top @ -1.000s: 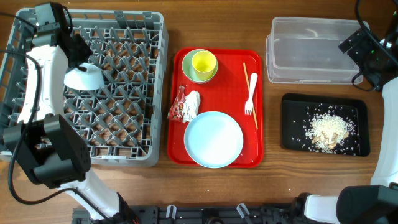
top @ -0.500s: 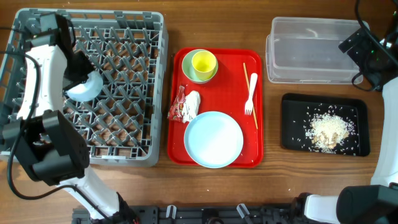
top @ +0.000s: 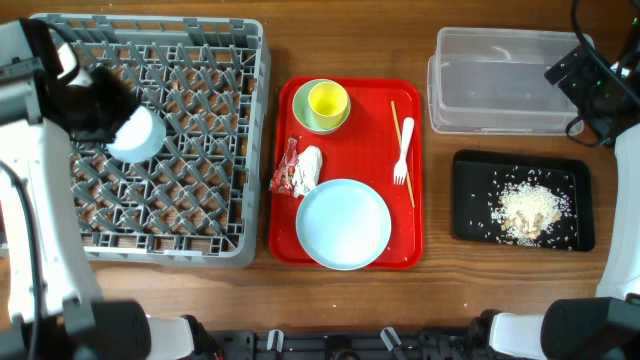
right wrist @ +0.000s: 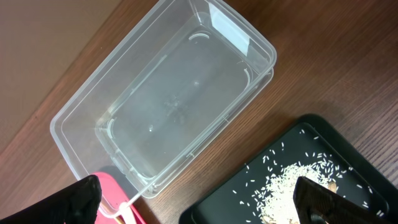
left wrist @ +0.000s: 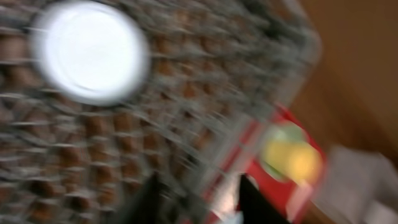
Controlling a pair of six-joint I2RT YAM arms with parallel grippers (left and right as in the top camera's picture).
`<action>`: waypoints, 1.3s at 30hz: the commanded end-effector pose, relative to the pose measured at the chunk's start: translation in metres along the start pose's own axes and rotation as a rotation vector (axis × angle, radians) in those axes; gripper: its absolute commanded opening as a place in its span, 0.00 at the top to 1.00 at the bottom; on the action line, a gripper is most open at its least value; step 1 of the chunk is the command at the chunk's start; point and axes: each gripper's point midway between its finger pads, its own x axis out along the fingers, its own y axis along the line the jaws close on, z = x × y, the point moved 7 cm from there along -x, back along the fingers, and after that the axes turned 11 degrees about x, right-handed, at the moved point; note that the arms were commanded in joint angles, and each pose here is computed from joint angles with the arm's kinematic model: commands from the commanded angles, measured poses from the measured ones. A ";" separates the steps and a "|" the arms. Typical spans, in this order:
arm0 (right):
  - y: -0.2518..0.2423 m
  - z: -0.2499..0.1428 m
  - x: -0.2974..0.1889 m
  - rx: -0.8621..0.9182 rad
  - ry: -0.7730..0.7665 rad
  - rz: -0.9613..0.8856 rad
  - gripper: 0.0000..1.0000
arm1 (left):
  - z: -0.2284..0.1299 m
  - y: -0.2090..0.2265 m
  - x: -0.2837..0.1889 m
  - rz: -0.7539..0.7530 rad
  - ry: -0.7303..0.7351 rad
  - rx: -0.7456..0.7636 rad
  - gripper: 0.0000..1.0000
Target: Sort waste into correct bins and load items into the dishwasher rack
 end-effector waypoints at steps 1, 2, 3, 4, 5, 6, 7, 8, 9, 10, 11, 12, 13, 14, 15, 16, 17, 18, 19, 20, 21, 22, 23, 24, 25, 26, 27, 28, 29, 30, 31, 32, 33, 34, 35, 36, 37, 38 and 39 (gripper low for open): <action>0.002 0.001 0.001 0.002 -0.001 0.001 0.00 | -0.037 -0.069 0.001 -0.305 0.150 0.176 0.01; 0.002 0.001 0.001 0.002 -0.001 0.000 0.00 | -0.045 -0.079 0.006 -0.298 0.179 0.207 0.00; 0.002 0.001 0.001 0.002 -0.001 0.001 0.00 | -0.054 -0.088 0.011 -0.279 0.206 0.243 0.00; 0.002 0.001 0.001 0.002 -0.001 0.000 0.00 | -0.064 -0.097 0.017 -0.252 0.229 0.284 0.01; 0.002 0.001 0.001 0.002 -0.001 0.000 0.00 | -0.076 -0.108 0.025 -0.216 0.255 0.334 0.01; 0.002 0.001 0.001 0.002 -0.001 0.001 0.00 | -0.085 -0.117 0.031 -0.194 0.274 0.375 0.03; 0.002 0.001 0.001 0.002 -0.001 0.001 0.00 | -0.095 -0.126 0.038 -0.176 0.292 0.418 0.04; 0.002 0.001 0.001 0.002 -0.001 0.000 0.01 | -0.105 -0.134 0.044 -0.156 0.309 0.454 0.05; 0.002 0.001 0.001 0.002 -0.001 0.000 0.00 | -0.114 -0.141 0.051 -0.129 0.322 0.478 0.06; 0.002 0.001 0.001 0.002 -0.001 0.000 0.00 | -0.119 -0.145 0.055 -0.099 0.326 0.488 0.06; 0.002 0.001 0.001 0.002 -0.001 0.000 0.00 | -0.129 -0.151 0.064 -0.036 0.329 0.501 0.07; 0.002 0.001 0.001 0.002 -0.001 0.001 0.00 | -0.135 -0.154 0.070 0.001 0.330 0.512 0.09; 0.002 0.001 0.001 0.002 -0.001 0.001 0.00 | -0.142 -0.157 0.076 0.025 0.335 0.531 0.11; 0.002 0.001 0.001 0.002 -0.001 0.000 0.00 | -0.147 -0.160 0.080 0.036 0.344 0.552 0.16; 0.002 0.001 0.001 0.002 -0.001 0.000 0.00 | -0.152 -0.163 0.083 0.045 0.350 0.568 0.23; 0.002 0.001 0.001 0.002 -0.001 0.000 0.00 | -0.154 -0.164 0.085 0.056 0.352 0.577 0.34; 0.002 0.001 0.001 0.002 -0.001 0.001 0.00 | -0.155 -0.164 0.085 0.071 0.343 0.566 0.35; 0.002 0.001 0.001 0.002 -0.001 0.000 0.00 | -0.152 -0.162 0.085 0.091 0.328 0.548 0.31; 0.002 0.001 0.001 0.002 -0.001 0.001 0.00 | -0.148 -0.159 0.082 0.110 0.309 0.534 0.20; 0.002 0.001 0.001 0.002 -0.001 0.001 0.00 | -0.143 -0.154 0.078 0.134 0.289 0.518 0.05; 0.002 0.001 0.001 0.002 -0.001 0.000 0.00 | -0.132 -0.143 0.070 0.185 0.256 0.475 0.00; 0.002 0.001 0.001 0.002 -0.001 0.001 0.00 | -0.123 -0.132 0.062 0.228 0.227 0.430 0.00; 0.002 0.001 0.001 0.002 -0.001 0.001 0.00 | -0.113 -0.120 0.054 0.266 0.199 0.378 0.00; 0.002 0.001 0.001 0.002 -0.001 0.000 0.00 | -0.102 -0.107 0.045 0.292 0.173 0.326 0.00; 0.002 0.001 0.001 0.002 -0.001 0.000 0.00 | -0.090 -0.091 0.034 0.310 0.150 0.255 0.00; 0.002 0.001 0.001 0.002 -0.001 0.000 0.00 | -0.082 -0.078 0.025 0.327 0.134 0.186 0.00; 0.002 0.001 0.001 0.002 -0.001 0.000 0.00 | -0.075 -0.063 0.017 0.344 0.122 0.104 0.00; 0.002 0.001 0.001 0.002 -0.001 0.001 0.00 | -0.069 -0.047 0.008 0.361 0.117 0.022 0.00; 0.002 0.001 0.001 0.002 -0.001 0.000 0.00 | -0.066 -0.035 0.002 0.378 0.118 -0.035 0.00; 0.002 0.001 0.001 0.002 -0.001 0.000 0.00 | -0.063 -0.022 -0.004 0.395 0.120 -0.082 0.00; 0.003 0.001 0.001 0.012 0.002 0.007 0.00 | -0.059 -0.008 -0.009 0.420 0.121 -0.134 0.00; 0.004 0.000 0.001 0.040 0.011 0.018 0.00 | -0.056 0.003 -0.013 0.438 0.121 -0.173 0.00; 0.007 -0.001 0.001 0.123 0.033 0.046 0.00 | -0.052 0.017 -0.018 0.456 0.115 -0.222 0.00; 0.009 -0.003 0.001 0.182 0.049 0.058 0.00 | -0.050 0.024 -0.020 0.464 0.108 -0.250 0.00; 0.009 -0.003 0.001 0.237 0.052 0.060 0.00 | -0.047 0.032 -0.023 0.472 0.100 -0.279 0.00; 0.009 -0.005 0.001 0.292 0.070 0.063 0.00 | -0.045 0.037 -0.025 0.478 0.094 -0.298 0.00; 0.011 -0.010 0.000 0.315 0.121 0.082 0.00 | -0.044 0.042 -0.027 0.484 0.090 -0.318 0.00; 0.018 -0.017 -0.002 0.320 0.195 0.141 0.00 | -0.044 0.045 -0.028 0.488 0.090 -0.328 0.00; 0.029 -0.025 -0.006 0.273 0.292 0.233 0.00 | -0.043 0.049 -0.030 0.492 0.087 -0.341 0.00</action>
